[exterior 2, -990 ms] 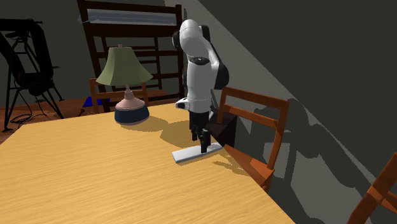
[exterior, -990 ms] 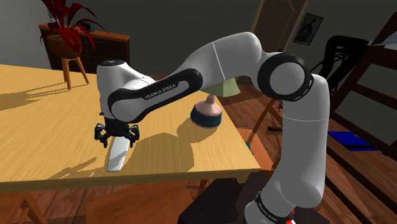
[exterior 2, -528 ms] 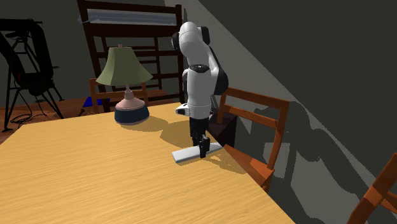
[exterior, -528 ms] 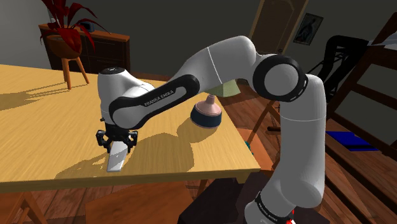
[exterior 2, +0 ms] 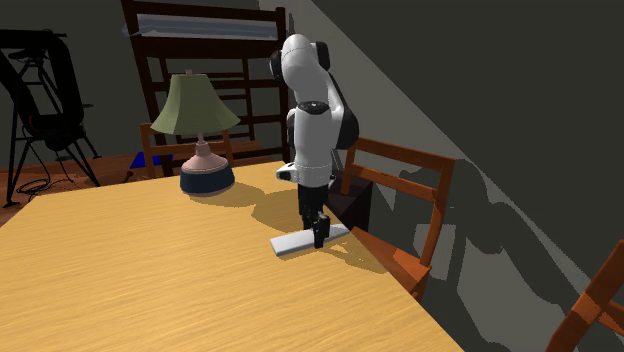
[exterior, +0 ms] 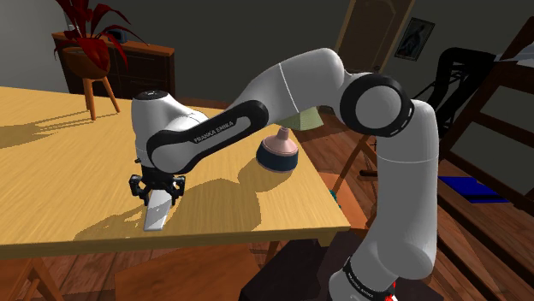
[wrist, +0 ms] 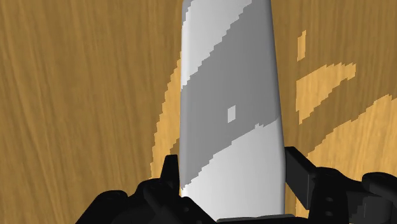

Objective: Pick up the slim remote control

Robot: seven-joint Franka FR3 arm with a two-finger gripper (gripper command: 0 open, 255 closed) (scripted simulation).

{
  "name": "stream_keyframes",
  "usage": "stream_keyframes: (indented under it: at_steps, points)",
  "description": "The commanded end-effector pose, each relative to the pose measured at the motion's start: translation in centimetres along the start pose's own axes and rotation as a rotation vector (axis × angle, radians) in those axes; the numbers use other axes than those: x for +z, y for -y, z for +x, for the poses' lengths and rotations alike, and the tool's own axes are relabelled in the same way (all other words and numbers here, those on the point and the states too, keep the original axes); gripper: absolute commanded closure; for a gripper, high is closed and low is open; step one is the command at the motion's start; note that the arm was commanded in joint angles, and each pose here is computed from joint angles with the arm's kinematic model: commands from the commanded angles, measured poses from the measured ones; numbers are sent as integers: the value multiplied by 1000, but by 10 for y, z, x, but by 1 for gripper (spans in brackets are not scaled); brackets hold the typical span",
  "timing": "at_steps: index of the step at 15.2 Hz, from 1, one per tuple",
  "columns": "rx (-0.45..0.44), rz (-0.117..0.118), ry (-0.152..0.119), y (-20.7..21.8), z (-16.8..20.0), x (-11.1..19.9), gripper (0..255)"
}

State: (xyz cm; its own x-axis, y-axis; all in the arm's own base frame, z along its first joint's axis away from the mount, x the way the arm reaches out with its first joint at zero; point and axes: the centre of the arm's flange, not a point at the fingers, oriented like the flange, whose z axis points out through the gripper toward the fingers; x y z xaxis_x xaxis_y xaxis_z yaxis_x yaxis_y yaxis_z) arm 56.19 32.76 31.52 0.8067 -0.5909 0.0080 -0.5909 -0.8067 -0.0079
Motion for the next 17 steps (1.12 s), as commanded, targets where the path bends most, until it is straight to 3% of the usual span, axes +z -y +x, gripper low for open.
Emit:
stream_keyframes:
  at_steps: [1,17]
  points:
    - [0,0,0,0,0,-5,255]
    - [0,0,0,1,1,-79,255]
